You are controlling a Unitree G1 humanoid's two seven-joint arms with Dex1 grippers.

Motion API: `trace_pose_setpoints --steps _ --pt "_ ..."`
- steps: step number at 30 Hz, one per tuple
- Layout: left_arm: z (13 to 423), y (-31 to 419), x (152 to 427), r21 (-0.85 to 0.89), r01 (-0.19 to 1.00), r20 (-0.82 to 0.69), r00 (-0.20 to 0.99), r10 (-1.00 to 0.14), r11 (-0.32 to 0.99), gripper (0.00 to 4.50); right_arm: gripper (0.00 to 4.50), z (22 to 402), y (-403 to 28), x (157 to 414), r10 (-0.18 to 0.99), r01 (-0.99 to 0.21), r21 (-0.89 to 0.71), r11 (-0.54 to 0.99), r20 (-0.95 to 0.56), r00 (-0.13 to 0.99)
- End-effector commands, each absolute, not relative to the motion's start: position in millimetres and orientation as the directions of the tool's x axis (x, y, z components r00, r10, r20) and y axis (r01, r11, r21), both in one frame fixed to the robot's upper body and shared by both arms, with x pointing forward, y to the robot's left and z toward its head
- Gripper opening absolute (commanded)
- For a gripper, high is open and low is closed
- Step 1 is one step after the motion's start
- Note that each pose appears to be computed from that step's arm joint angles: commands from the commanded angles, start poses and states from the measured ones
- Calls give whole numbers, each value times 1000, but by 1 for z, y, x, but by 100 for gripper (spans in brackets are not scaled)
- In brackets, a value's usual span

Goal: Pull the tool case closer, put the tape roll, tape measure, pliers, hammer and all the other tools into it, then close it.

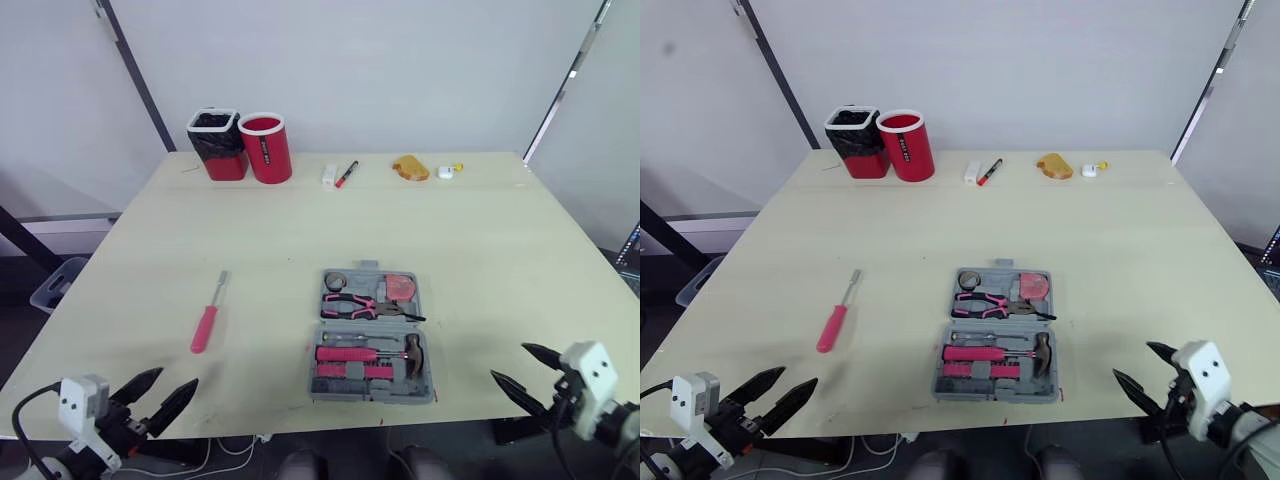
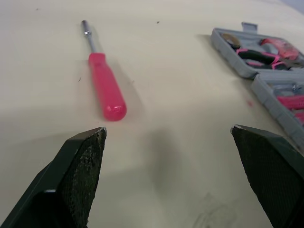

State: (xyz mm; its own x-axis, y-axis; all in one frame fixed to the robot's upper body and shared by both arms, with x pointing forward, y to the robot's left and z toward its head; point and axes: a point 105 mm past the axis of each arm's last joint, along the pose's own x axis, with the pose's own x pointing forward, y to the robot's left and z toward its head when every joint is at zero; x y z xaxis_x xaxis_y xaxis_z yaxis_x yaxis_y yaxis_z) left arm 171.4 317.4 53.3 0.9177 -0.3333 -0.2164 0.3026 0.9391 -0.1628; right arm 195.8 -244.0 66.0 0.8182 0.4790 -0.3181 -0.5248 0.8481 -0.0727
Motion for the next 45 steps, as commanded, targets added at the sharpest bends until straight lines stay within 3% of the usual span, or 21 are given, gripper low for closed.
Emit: trace_pose_setpoints --steps 1,7,13,17,23,31,38,45 --pt "56 319 178 -141 297 -208 924 -321 945 450 445 75 -251 197 465 -508 -102 855 -280 840" --pt "60 319 188 -132 313 -188 924 -334 940 450 445 80 -247 207 489 -528 -111 842 -253 835" --pt "94 319 202 -75 367 -141 916 -375 927 450 445 123 -194 242 618 -636 -222 739 -153 771" --pt "107 316 218 -36 376 -145 915 -377 926 450 445 135 -167 245 736 -744 -205 636 -128 665" --pt "115 317 247 5 277 -267 927 -265 961 450 445 153 -139 243 856 -856 -183 483 -105 506" --pt "117 318 283 57 133 -394 914 -100 989 450 445 184 -106 245 927 -911 -221 349 -63 371" --pt "105 305 302 81 -9 -460 887 45 997 450 445 190 -102 250 928 -912 -228 341 -70 365" --pt "87 290 307 68 -39 -480 875 67 997 450 445 191 -103 251 924 -908 -227 352 -71 375"
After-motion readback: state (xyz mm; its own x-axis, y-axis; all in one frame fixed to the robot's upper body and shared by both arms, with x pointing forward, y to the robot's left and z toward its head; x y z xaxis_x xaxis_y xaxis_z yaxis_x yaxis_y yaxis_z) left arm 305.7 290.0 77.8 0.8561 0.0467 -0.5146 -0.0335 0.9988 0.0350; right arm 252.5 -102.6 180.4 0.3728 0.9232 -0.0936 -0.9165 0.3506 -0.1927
